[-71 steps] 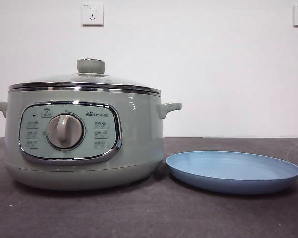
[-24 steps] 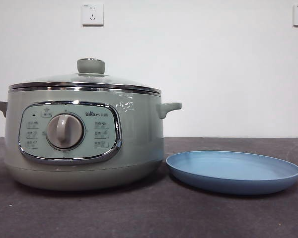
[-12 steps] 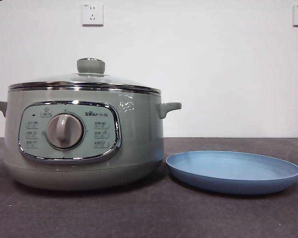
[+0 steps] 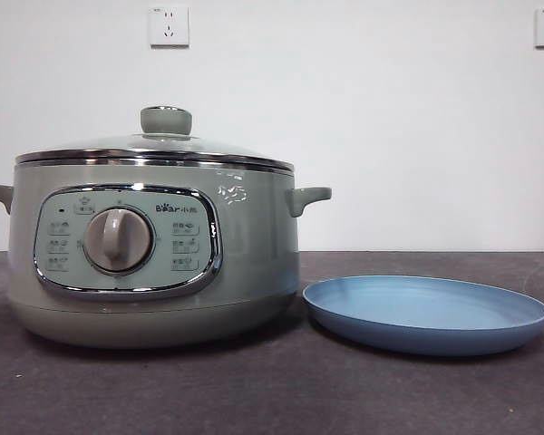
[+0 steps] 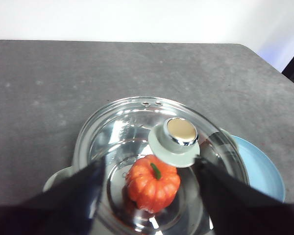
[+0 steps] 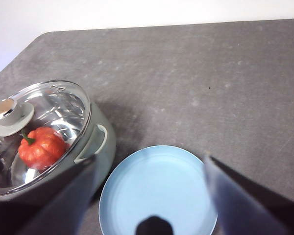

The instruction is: Take the pumpkin out from the steamer,put the pumpkin in the blue plate,close the lid

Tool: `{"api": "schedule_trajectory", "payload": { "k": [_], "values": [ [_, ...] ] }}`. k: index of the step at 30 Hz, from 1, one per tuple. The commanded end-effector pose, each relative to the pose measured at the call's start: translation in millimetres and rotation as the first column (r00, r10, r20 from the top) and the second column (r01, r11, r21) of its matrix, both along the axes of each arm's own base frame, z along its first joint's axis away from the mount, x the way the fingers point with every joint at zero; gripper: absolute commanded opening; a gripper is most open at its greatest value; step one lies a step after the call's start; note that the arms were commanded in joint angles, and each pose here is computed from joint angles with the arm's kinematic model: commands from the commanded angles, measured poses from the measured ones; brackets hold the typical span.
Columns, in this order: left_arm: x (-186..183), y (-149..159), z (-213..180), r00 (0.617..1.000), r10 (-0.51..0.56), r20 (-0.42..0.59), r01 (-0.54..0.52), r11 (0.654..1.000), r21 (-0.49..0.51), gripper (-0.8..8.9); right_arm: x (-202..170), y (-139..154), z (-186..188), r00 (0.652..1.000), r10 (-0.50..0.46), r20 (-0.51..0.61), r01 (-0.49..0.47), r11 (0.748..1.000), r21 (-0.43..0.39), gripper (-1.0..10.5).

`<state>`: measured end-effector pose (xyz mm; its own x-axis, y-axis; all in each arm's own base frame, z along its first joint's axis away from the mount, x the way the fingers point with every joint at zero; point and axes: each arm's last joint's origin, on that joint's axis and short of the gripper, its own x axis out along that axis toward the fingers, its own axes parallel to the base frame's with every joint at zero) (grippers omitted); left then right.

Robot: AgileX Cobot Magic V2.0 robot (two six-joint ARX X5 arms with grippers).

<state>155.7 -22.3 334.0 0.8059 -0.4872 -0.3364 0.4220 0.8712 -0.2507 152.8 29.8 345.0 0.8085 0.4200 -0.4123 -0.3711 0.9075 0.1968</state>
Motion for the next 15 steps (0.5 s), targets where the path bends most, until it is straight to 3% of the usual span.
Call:
{"api": "schedule_trajectory", "payload": {
  "k": [1,9,15],
  "values": [
    [8,-4,7,1.000,-0.019,0.013,0.019,1.000,-0.008,4.27,2,0,0,1.000,-0.006,-0.004,0.006,1.000,0.008,4.5],
    [47,-36,29,0.989,-0.146,-0.007,0.146,0.989,0.027,4.27,4,0,-1,1.000,-0.004,-0.014,0.004,1.000,0.007,4.5],
    [80,-70,27,0.983,-0.179,-0.045,0.184,0.975,0.125,4.27,4,0,-1,1.000,-0.004,-0.015,0.004,1.000,0.007,4.5]
  ]
}}
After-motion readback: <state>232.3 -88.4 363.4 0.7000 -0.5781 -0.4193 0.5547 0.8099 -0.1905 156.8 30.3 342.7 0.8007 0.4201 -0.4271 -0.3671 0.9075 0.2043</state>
